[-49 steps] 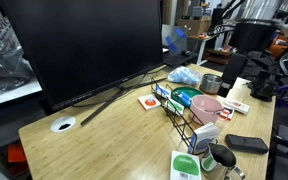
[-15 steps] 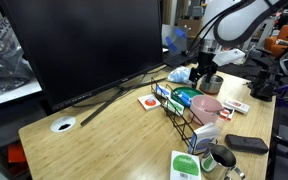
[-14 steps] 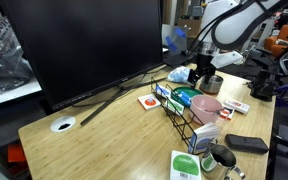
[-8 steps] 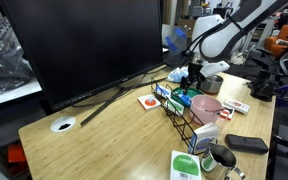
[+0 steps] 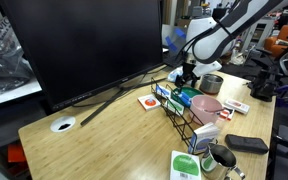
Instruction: Pick up the blue spoon and place it in the pink cup
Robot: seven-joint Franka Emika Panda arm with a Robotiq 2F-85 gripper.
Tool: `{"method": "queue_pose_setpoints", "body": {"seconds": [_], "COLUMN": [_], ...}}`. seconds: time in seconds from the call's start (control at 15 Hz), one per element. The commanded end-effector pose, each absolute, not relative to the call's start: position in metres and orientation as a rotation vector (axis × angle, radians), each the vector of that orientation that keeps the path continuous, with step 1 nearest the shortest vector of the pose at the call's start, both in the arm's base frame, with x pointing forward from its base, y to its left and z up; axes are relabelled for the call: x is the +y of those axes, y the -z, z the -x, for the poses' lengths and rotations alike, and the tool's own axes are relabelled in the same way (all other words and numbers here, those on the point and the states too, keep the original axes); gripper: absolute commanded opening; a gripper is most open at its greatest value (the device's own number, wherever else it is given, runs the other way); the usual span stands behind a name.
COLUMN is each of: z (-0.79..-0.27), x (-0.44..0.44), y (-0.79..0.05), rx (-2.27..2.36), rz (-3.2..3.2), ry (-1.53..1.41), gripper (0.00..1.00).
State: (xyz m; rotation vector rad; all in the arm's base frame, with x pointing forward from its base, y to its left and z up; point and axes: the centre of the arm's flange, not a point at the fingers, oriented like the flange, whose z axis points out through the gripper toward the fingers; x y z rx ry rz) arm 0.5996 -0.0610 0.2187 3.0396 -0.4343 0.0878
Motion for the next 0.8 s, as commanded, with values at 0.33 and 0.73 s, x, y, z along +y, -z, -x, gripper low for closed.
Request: {"method": "queue_pose_setpoints", "body": {"seconds": [0.33, 0.73], "z": [-0.607, -0.616], "x": [-0.083, -0.094], "y": [-0.190, -0.167], "rx": [-0.622, -0.663], "rz": [-2.928, -2.911], "ry": [-0.061, -0.040], "gripper": [1.00, 1.00]}}
